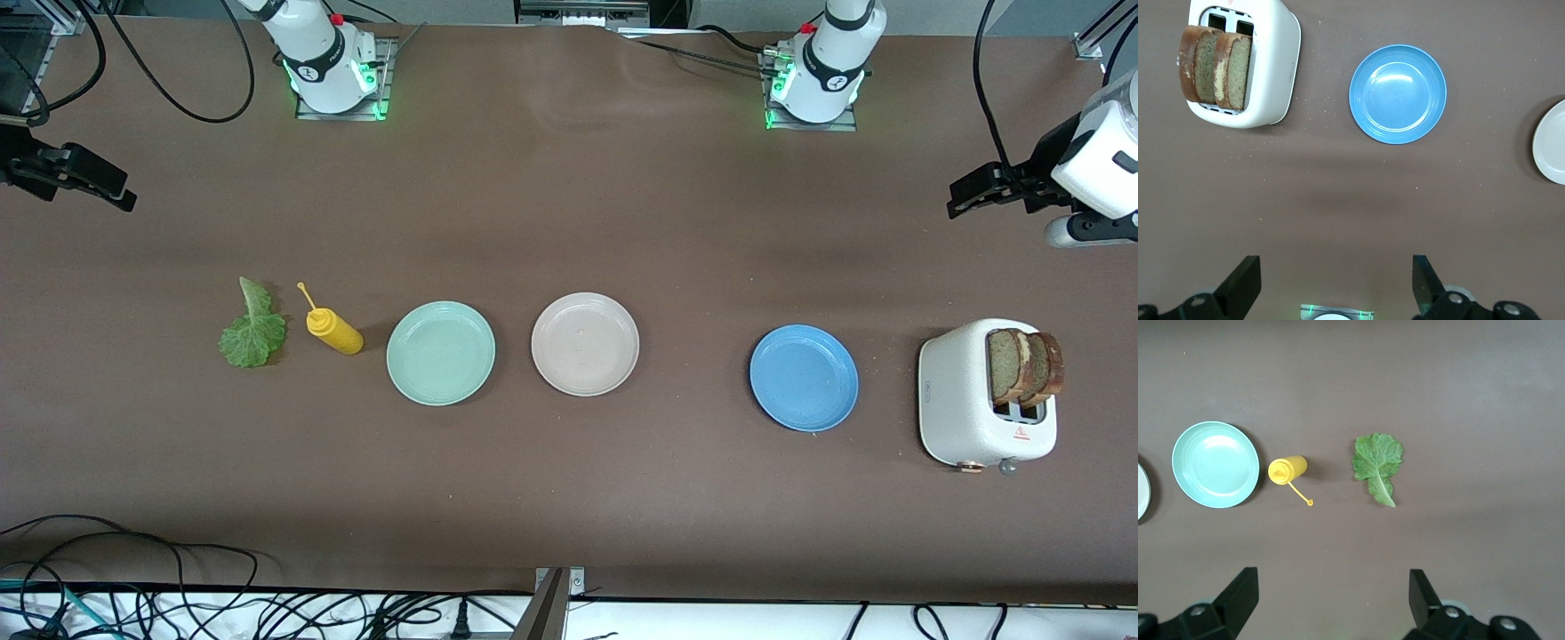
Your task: Make sandwich on beige plate with both arms
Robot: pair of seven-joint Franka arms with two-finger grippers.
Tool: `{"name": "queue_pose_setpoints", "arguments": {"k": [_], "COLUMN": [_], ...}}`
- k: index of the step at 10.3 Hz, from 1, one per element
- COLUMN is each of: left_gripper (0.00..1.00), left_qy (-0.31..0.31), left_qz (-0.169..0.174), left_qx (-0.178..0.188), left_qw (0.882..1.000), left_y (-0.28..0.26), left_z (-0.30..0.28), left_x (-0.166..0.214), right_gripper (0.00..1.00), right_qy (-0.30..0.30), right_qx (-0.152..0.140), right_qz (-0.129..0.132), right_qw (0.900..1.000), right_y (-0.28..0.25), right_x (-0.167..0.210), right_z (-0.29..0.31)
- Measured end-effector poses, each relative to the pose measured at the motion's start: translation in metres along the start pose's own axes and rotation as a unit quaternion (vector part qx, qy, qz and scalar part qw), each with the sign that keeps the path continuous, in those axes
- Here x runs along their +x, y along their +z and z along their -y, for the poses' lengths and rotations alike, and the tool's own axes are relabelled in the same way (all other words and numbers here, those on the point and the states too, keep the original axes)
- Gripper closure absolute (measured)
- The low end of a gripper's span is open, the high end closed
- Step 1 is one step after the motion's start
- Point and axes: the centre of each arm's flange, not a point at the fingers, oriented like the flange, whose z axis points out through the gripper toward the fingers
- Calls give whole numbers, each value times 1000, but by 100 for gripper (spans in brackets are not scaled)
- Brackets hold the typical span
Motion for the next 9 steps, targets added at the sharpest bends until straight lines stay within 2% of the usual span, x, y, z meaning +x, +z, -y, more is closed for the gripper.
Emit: {"name": "queue_pose_setpoints", "arguments": {"k": [9], "left_gripper": [0], "left_qy": [0], "left_qz": [-5], "left_qx": [-1], "left_qw": [1000], "left_y": [-4], "left_z": [0], "left_x": [0], "right_gripper": [0], "right_qy": [0], "right_qx": [1], "right_qz": [0], "right_qw": [1000], "right_y": [0], "right_x": [0], "right_z": [1]}}
